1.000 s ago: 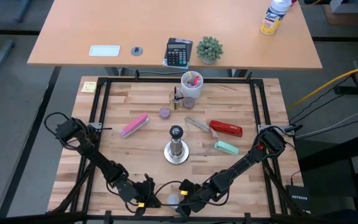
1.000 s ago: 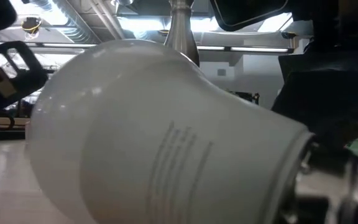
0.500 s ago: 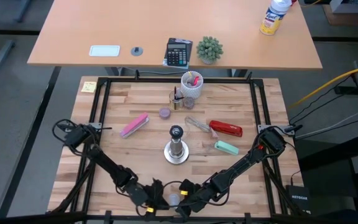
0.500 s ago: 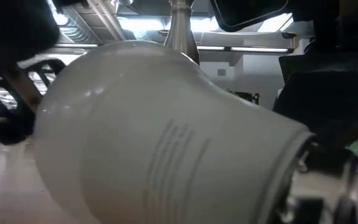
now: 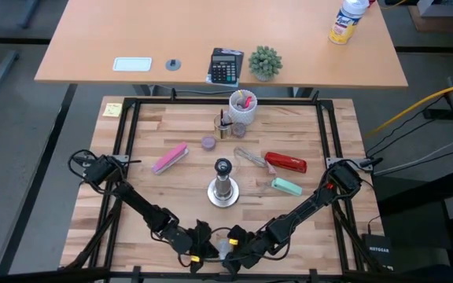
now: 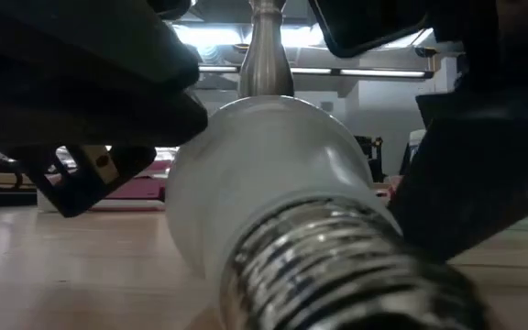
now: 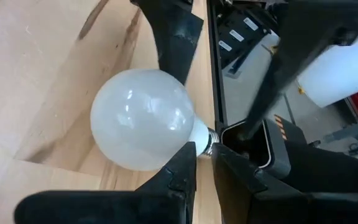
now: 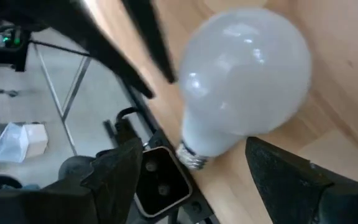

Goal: Screw lightbulb
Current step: Insert the lightbulb into the lamp socket

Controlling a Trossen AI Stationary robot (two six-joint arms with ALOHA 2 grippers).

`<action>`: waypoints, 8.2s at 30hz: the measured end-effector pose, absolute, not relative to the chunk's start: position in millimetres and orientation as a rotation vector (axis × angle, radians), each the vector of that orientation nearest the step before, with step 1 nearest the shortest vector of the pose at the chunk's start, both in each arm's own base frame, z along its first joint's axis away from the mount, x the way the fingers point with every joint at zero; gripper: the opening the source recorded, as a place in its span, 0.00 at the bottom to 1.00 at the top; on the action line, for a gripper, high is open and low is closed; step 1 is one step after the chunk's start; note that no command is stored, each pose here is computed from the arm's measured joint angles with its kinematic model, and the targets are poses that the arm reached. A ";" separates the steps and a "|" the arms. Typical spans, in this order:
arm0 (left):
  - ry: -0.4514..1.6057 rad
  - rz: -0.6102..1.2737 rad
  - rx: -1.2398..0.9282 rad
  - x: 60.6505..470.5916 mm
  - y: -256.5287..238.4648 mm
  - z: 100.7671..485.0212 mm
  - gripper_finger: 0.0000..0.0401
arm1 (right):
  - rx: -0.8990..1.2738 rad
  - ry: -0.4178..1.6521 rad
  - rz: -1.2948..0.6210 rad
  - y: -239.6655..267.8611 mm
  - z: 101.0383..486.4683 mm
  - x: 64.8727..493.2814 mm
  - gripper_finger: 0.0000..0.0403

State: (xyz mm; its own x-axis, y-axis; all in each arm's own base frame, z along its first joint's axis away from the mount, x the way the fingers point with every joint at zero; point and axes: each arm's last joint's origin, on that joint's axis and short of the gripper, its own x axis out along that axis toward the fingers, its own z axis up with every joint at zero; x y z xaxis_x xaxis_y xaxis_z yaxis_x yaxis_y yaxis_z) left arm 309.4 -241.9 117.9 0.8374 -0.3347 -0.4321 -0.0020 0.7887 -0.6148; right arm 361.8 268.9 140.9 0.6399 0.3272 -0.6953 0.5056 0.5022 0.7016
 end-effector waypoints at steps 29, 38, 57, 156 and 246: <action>0.606 -0.307 -0.584 308.6 -243.6 117.3 0.11 | 1.243 0.943 -0.427 244.4 130.6 365.7 0.72; 0.602 -0.315 -0.559 308.6 -243.6 117.3 0.11 | 1.223 1.009 -0.449 230.4 129.1 370.3 0.72; 0.596 -0.324 -0.531 308.4 -243.8 117.5 0.11 | 1.115 1.031 -0.431 228.4 126.2 367.6 0.72; 0.083 0.103 -0.184 192.1 -136.7 355.1 0.11 | -0.003 -0.112 -0.441 147.2 379.4 347.3 0.48; 0.003 0.325 -0.074 231.2 -94.6 358.0 0.11 | 0.097 -0.259 -0.045 79.0 327.8 329.6 0.48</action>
